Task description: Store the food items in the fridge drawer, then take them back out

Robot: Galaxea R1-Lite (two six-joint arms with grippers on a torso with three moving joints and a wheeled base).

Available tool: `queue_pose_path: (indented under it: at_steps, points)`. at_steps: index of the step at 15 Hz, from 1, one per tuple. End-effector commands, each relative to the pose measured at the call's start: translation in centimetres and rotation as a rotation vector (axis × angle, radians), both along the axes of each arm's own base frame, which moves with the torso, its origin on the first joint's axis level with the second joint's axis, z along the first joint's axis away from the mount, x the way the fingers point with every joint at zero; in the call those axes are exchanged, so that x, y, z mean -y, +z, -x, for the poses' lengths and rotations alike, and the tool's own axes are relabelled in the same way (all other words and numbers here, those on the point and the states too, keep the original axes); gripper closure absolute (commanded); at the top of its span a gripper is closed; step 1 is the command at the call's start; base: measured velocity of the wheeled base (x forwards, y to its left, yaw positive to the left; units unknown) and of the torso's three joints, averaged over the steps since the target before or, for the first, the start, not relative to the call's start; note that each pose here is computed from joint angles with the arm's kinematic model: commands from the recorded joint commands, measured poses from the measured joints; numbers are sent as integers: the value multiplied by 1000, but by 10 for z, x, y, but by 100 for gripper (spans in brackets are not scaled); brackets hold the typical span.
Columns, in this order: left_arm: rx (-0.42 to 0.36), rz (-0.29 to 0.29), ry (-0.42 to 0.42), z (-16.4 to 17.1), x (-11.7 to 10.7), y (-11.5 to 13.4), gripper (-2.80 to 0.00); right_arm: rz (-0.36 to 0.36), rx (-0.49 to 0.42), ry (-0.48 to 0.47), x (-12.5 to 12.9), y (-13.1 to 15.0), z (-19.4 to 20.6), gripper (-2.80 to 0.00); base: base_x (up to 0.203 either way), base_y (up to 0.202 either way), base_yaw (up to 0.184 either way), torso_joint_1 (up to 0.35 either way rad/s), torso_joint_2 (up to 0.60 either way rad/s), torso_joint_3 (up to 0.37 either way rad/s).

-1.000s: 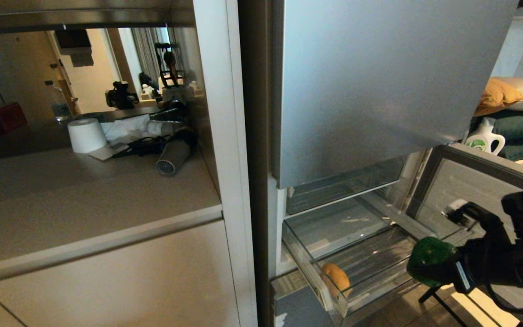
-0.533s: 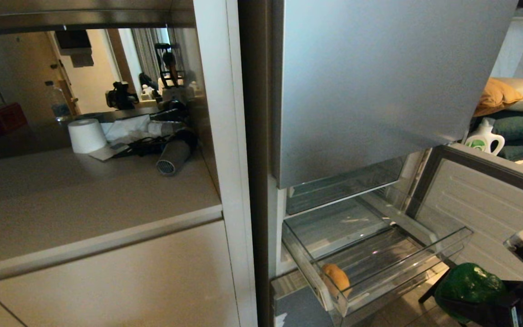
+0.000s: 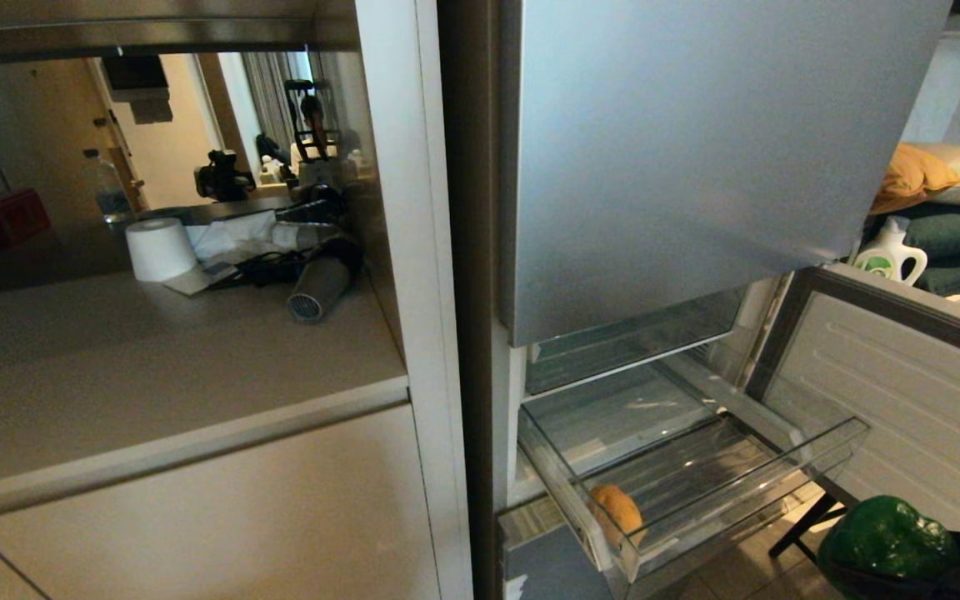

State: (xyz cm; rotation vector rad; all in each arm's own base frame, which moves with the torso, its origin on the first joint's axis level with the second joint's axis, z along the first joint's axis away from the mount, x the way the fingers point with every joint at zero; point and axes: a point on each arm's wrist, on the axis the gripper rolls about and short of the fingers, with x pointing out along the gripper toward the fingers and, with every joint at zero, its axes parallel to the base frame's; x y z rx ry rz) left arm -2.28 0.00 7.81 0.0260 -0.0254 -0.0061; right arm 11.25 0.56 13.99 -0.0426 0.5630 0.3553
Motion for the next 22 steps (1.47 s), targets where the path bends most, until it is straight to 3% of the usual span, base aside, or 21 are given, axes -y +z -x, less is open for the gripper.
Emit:
queue_pose_path:
  at_steps: [1, 15, 18, 20, 22]
  points:
    - [-12, 0, 0, -1, 0, -3, 0, -1, 7, 5, 0, 0, 1, 0, 0, 0, 0, 0, 0, 0]
    - [-12, 0, 0, -1, 0, -3, 0, -7, -27, 149, -14, -3, 7, 0, -1, -8, 162, 2, 3, 2]
    - [-12, 0, 0, -1, 0, -3, 0, -54, 27, 277, -17, 5, 3, 0, 1, -6, 146, 2, 1, 4]
    - [-12, 0, 0, -1, 0, -3, 0, -99, 91, 421, -24, 21, -10, 0, -1, -2, 35, 1, 1, 1]
    - [-12, 0, 0, -1, 0, -3, 0, -129, 115, 490, -30, 36, -28, 0, 0, 0, 0, 0, 0, 0]
